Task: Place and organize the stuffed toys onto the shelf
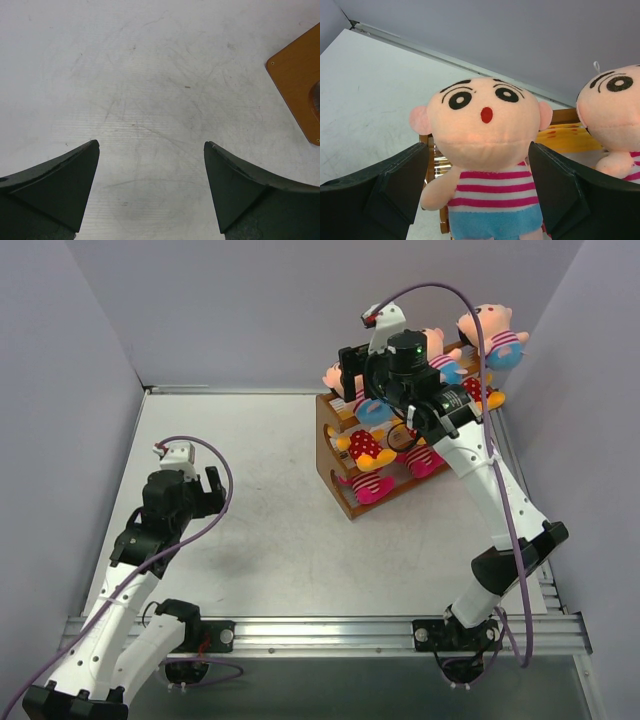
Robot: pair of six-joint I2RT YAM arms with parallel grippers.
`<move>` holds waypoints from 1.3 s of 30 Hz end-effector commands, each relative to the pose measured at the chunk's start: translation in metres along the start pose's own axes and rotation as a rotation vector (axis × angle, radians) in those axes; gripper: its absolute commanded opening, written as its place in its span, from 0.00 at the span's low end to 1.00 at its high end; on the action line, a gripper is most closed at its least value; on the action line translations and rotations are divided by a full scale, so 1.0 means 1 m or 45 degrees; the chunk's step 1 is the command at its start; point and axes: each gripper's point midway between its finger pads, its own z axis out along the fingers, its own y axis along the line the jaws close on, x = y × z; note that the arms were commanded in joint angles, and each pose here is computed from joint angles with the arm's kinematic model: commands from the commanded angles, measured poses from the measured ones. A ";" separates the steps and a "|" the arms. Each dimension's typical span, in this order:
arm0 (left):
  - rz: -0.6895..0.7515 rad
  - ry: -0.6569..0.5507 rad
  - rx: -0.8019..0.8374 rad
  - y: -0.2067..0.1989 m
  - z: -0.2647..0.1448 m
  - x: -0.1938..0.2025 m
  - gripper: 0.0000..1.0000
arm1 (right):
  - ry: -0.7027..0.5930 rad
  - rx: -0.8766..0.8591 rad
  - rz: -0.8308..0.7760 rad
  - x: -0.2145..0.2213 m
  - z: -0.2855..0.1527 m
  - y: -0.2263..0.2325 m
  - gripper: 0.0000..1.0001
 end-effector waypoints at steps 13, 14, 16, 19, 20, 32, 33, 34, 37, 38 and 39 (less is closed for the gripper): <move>-0.039 -0.198 0.092 -0.010 -0.022 -0.033 0.94 | -0.406 0.180 0.010 -0.055 -0.114 -0.045 0.90; -0.043 -0.215 0.098 -0.010 -0.025 -0.036 0.94 | -0.418 0.204 0.013 -0.055 -0.120 -0.049 0.91; -0.059 -0.262 0.113 -0.011 -0.037 -0.044 0.94 | -0.455 0.275 0.025 -0.053 -0.142 -0.063 0.96; -0.065 -0.308 0.107 -0.007 -0.052 -0.053 0.94 | -0.477 0.370 0.041 -0.045 -0.161 -0.079 0.99; -0.065 -0.325 0.103 -0.005 -0.061 -0.054 0.94 | -0.522 0.391 0.056 -0.048 -0.180 -0.085 1.00; -0.139 -0.664 -0.013 0.036 -0.172 -0.088 0.94 | -0.806 0.641 0.201 0.006 -0.303 -0.137 0.99; -0.147 -0.684 -0.017 0.039 -0.178 -0.088 0.94 | -0.784 0.654 0.187 0.017 -0.301 -0.139 0.99; -0.149 -0.713 -0.021 0.042 -0.186 -0.087 0.94 | -0.808 0.663 0.197 0.024 -0.315 -0.142 1.00; -0.151 -0.754 -0.019 0.047 -0.200 -0.082 0.94 | -0.796 0.698 0.220 0.050 -0.330 -0.149 1.00; -0.150 -0.758 -0.020 0.049 -0.203 -0.080 0.94 | -0.797 0.704 0.233 0.056 -0.334 -0.151 1.00; -0.154 -0.768 -0.020 0.050 -0.206 -0.079 0.94 | -0.801 0.716 0.244 0.061 -0.339 -0.153 1.00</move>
